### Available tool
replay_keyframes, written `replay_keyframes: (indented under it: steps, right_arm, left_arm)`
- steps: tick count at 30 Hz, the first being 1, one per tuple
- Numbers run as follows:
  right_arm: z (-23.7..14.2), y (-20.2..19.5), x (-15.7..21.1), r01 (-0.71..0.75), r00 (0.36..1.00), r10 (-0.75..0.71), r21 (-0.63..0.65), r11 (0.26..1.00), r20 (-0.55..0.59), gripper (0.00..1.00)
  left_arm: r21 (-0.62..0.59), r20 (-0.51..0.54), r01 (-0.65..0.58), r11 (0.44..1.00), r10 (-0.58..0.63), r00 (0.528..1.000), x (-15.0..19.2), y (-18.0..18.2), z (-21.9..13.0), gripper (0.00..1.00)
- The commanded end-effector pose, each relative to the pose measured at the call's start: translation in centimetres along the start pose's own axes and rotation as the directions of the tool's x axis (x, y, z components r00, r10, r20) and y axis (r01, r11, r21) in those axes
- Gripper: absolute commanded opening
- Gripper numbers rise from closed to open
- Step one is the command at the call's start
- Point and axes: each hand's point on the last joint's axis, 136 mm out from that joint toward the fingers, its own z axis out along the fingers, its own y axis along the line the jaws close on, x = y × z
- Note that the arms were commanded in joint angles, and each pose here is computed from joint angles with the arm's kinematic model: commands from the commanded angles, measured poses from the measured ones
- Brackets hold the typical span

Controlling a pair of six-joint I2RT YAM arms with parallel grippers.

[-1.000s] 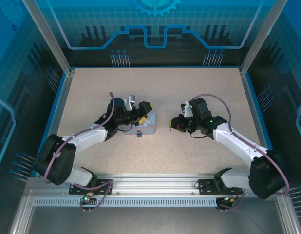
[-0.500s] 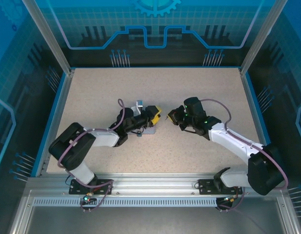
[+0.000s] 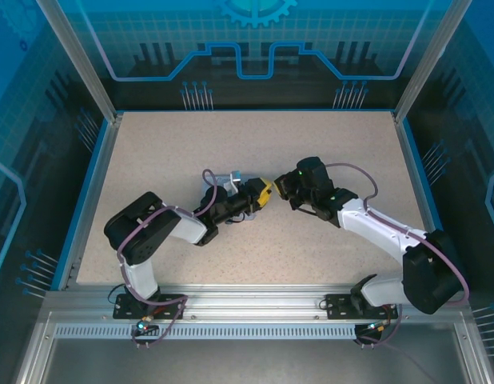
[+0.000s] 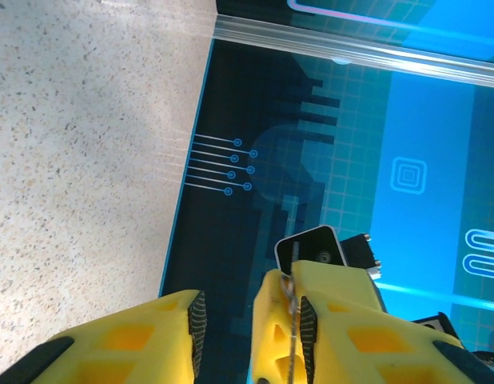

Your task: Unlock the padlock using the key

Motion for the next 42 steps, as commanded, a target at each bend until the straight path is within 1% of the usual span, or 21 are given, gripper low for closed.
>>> replay_keyframes:
  steps: [1,11,23,24,29,31,33,34,36,37,39,42]
  right_arm:
    - [0.2,0.5,-0.2,-0.011,0.999,0.012,-0.013,1.0,0.033,0.0]
    - [0.6,-0.3,-0.3,-0.022,0.999,0.022,-0.004,1.0,0.037,0.0]
    - [0.9,-0.8,-0.3,-0.023,0.999,0.023,0.011,1.0,0.034,0.0]
    - [0.9,-0.9,-0.3,-0.023,0.999,0.023,0.013,1.0,0.033,0.0]
    - [0.9,-0.8,-0.2,-0.024,0.999,0.024,0.013,1.0,0.032,0.0]
    - [0.9,-0.8,-0.2,-0.022,0.999,0.021,0.013,1.0,0.031,0.0]
    - [0.9,-0.4,-0.2,-0.004,1.0,0.004,-0.001,1.0,0.029,0.0]
    - [0.7,-0.1,-0.3,0.011,0.999,-0.011,-0.005,1.0,0.033,0.12]
    - [-0.1,0.1,-1.0,0.037,0.998,-0.036,-0.005,0.999,0.055,0.43]
    - [-0.6,0.2,-1.4,0.051,0.996,-0.051,-0.003,0.999,0.068,0.52]
    - [-2.1,0.0,-2.5,0.092,0.991,-0.093,0.013,0.996,0.094,0.6]
    - [-4.2,0.0,-3.9,0.168,0.979,-0.17,0.028,0.985,0.113,0.64]
  left_arm:
    - [0.121,0.008,-0.011,0.993,0.01,1.0,0.3,-2.7,-0.3,0.38]
    - [0.131,-0.004,-0.011,0.991,0.012,1.0,0.7,-3.3,0.1,0.32]
    - [0.137,-0.016,-0.017,0.99,0.019,1.0,1.2,-3.7,0.6,0.22]
    - [0.136,-0.017,-0.017,0.991,0.02,1.0,1.2,-3.7,0.6,0.2]
    - [0.134,-0.02,-0.017,0.991,0.02,1.0,1.3,-3.8,0.7,0.08]
    - [0.131,-0.018,-0.016,0.991,0.019,1.0,1.2,-3.7,0.7,0.01]
    - [0.131,-0.02,-0.018,0.991,0.021,1.0,1.3,-3.8,0.8,0.0]
    - [0.128,-0.022,-0.02,0.992,0.023,1.0,1.3,-3.7,0.7,0.0]
    - [0.12,-0.029,-0.022,0.993,0.026,0.999,1.2,-3.6,0.6,0.0]
    - [0.11,-0.037,-0.026,0.994,0.031,0.999,1.0,-3.6,0.5,0.0]
    - [0.074,-0.065,-0.045,0.996,0.05,0.997,0.8,-3.2,0.3,0.0]
    - [0.011,-0.12,-0.096,0.995,0.096,0.988,0.4,-2.8,-0.1,0.0]
